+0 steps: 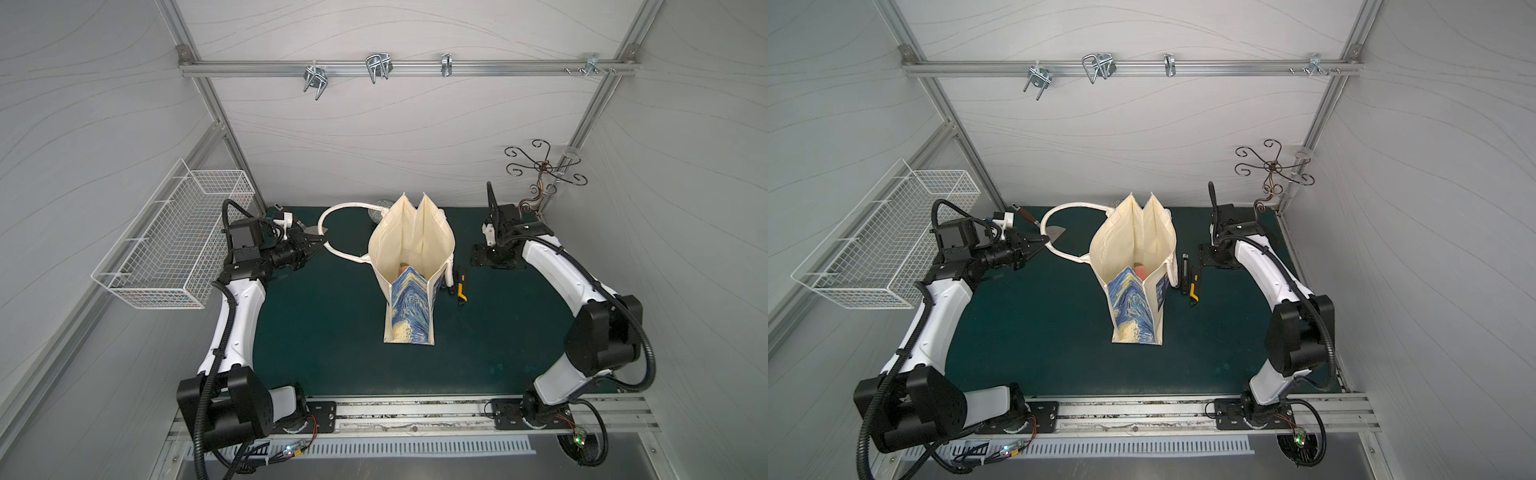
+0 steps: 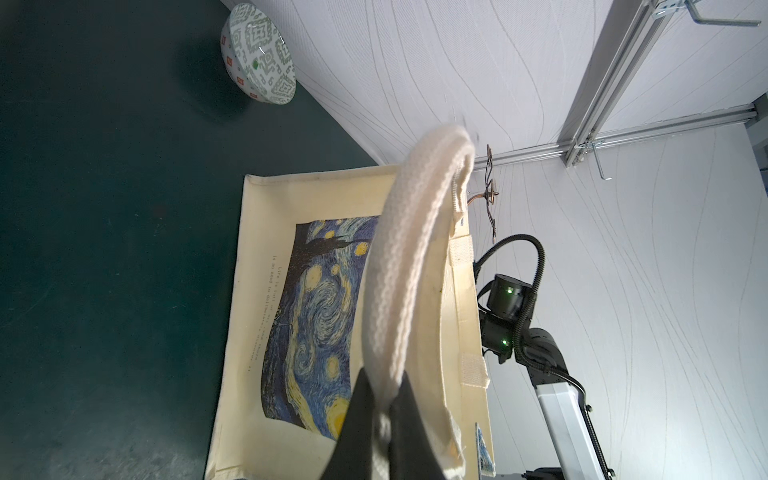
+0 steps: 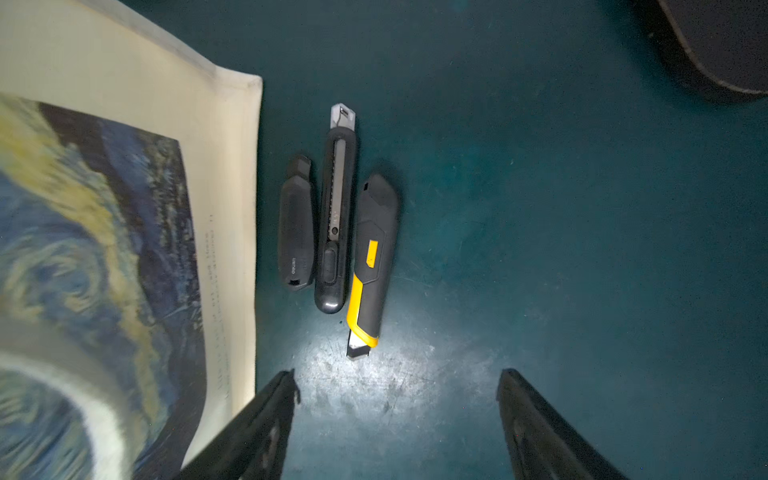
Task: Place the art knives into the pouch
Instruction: Pick up the utility knife at the center of the board.
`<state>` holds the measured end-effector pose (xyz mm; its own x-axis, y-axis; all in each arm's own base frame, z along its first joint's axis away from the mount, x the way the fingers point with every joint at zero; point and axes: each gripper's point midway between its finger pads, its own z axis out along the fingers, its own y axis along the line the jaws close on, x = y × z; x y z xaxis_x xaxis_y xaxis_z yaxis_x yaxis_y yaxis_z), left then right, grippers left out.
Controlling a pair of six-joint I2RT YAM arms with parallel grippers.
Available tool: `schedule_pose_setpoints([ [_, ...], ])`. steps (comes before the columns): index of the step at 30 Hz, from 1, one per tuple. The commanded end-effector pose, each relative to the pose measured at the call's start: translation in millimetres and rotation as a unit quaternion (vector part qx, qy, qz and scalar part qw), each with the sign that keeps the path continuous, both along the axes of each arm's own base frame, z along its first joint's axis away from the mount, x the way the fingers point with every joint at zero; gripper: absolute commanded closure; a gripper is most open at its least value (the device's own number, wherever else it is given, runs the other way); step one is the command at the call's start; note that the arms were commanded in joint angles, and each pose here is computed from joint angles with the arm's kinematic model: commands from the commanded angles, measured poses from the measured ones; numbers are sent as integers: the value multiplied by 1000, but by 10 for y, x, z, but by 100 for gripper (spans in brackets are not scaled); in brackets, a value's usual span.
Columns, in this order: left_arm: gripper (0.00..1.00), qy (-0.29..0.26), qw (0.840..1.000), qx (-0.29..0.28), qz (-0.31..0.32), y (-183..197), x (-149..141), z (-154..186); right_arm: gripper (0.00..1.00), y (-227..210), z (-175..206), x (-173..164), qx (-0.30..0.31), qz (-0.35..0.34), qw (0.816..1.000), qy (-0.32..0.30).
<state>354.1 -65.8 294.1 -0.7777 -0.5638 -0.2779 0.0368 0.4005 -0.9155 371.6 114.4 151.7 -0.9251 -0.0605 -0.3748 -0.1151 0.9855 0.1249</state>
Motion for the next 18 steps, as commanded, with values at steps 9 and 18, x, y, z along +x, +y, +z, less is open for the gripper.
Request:
schedule_pose_setpoints([
  [9, 100, -30, 999, -1, -13, -27, 25, 95, 24, 193, -669, 328, 17, 2, 999, 30],
  [18, 100, -28, 1000, 2, -14, -20, 39, 77, 27, 251, -1093, 364, -11, 4, 998, 63],
])
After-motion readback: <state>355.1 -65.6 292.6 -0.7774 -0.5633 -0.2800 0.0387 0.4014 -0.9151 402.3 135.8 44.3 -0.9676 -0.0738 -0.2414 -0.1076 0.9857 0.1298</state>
